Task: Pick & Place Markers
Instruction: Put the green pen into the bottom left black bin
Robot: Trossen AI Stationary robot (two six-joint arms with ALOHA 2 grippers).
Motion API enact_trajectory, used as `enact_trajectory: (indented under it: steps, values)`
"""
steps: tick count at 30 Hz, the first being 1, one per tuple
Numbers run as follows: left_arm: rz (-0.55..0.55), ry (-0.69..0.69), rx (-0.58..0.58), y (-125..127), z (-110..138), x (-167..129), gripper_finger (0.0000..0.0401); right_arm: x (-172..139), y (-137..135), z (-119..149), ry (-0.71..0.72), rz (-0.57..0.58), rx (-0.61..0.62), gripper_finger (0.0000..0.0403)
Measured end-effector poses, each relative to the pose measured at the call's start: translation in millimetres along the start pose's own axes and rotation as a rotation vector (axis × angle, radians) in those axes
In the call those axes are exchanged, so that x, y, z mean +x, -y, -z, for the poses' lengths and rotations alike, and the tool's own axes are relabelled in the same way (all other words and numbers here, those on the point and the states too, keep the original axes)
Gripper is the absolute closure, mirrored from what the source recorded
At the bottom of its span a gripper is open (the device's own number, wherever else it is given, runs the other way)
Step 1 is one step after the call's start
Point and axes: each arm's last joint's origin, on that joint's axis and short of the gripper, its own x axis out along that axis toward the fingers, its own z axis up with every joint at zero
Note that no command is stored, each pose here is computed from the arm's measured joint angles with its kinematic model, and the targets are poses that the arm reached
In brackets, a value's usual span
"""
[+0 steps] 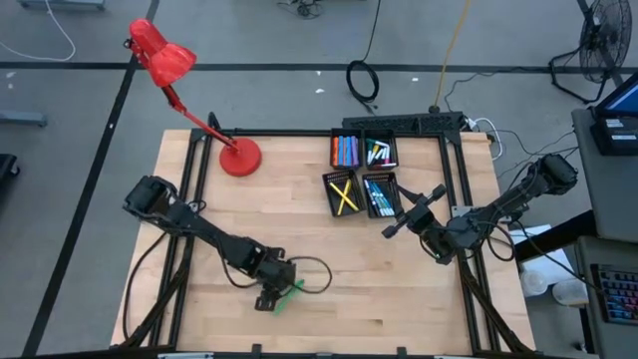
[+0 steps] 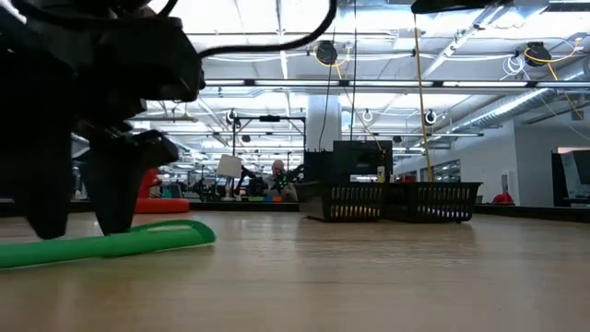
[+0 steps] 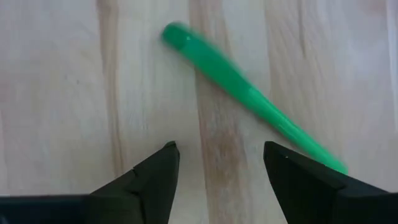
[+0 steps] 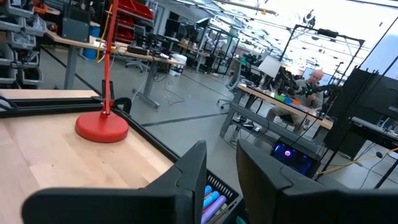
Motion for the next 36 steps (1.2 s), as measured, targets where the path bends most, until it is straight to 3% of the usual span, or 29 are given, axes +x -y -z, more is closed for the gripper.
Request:
enact_trajectory:
  steps: [3, 7, 12, 14, 18, 23, 26, 31, 36]
  values:
    - [-0.004, -0.014, -0.076, -8, 4, 2, 0.0158, -1, 0, 0, 0.001, -0.004, 0.0, 0.0328]
    - [0.032, -0.041, -0.07, -10, 2, -3, 0.0158, -1, 0, 0, 0.001, -0.004, 0.0, 0.0328]
    - [0.073, -0.029, -0.059, 8, -10, -21, 0.0158, -1, 0, 0, 0.001, -0.004, 0.001, 0.0328]
    - [0.022, -0.024, 0.031, 26, -19, -34, 0.0158, -1, 0, 0, 0.002, -0.004, 0.004, 0.0328]
    - [-0.181, -0.074, 0.151, 55, -32, -46, 0.0158, -1, 0, 0, 0.002, -0.004, 0.007, 0.0328]
    - [-0.287, -0.063, 0.147, 71, -47, -36, 0.0158, -1, 0, -1, 0.002, -0.004, 0.008, 0.0328]
    - [-0.212, -0.148, 0.087, 61, -48, -14, 0.0158, -1, 0, -1, 0.002, -0.004, 0.016, 0.0328]
    - [-0.081, -0.168, 0.048, 54, -56, -5, 0.0158, -1, 0, 0, 0.002, -0.004, 0.016, 0.0328]
    - [-0.064, -0.158, 0.071, 54, -58, -3, 0.0158, -1, 0, 0, 0.002, -0.005, 0.009, 0.0328]
